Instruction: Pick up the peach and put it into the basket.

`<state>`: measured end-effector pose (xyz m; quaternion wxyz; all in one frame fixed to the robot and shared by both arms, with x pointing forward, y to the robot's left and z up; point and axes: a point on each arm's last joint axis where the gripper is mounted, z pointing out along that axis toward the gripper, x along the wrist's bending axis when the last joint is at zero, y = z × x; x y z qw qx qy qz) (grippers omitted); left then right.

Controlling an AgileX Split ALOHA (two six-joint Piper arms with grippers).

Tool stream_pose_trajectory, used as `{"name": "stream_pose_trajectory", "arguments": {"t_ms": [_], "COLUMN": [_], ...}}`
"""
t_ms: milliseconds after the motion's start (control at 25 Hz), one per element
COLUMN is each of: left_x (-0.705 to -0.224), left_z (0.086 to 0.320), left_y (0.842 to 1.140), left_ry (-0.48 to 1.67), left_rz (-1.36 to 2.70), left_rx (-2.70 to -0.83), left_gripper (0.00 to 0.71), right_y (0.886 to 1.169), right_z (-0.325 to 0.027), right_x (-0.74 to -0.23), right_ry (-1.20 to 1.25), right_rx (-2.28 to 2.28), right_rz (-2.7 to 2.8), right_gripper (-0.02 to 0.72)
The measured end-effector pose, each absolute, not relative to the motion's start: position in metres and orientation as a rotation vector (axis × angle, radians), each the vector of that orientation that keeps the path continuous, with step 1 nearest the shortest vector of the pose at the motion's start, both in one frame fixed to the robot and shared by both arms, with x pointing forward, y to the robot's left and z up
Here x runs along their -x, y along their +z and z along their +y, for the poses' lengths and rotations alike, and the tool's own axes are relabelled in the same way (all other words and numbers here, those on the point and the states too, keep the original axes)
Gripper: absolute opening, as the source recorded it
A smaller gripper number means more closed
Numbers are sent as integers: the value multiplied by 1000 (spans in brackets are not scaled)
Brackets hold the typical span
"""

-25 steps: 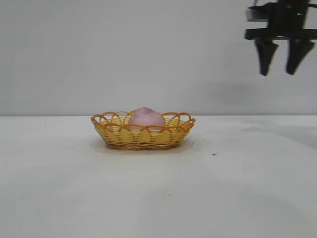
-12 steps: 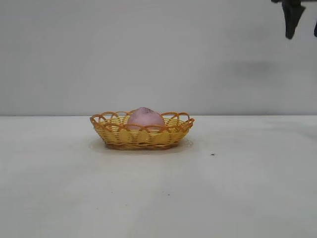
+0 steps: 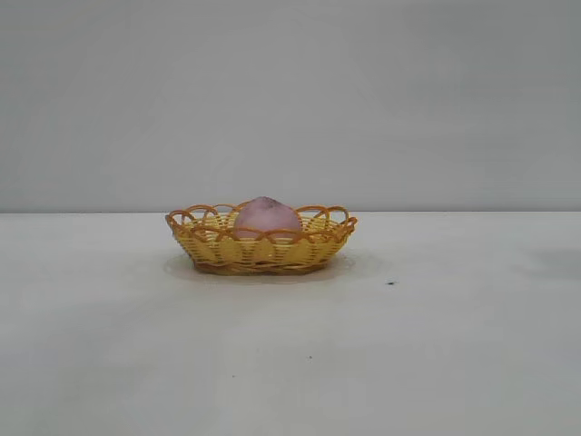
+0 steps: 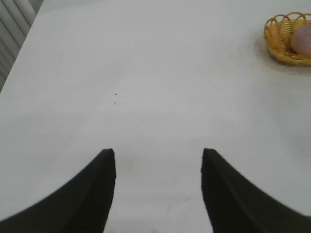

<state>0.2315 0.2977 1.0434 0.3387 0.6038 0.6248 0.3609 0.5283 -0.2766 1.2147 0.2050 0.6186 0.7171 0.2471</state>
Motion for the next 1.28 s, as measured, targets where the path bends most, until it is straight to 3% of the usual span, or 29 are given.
{"name": "stream_pose_trajectory", "arguments": {"t_ms": [280,720,960,1280], "left_x": [-232,-232,-232,-232], "left_z": [298,298,298,298], "left_y": [1043,1043,1043,1043], "left_ry": [940,940,940,942], "left_rz": [1627,1627,1627,1628], "left_rx": [-1573,-1573,-1573,-1573], "left_gripper": [348,348,348,348], "right_y": [1200,1107,1052,1043], "right_z": [-284,-298,-307,-299], "right_x": [-398,-223,-219,-228], "right_ry": [723,967,836,952], "right_rx": [-1702,-1480,-1588,-1606], "right_rz": [1968,1640,1616,1630], "right_gripper": [424,424,424,424]}}
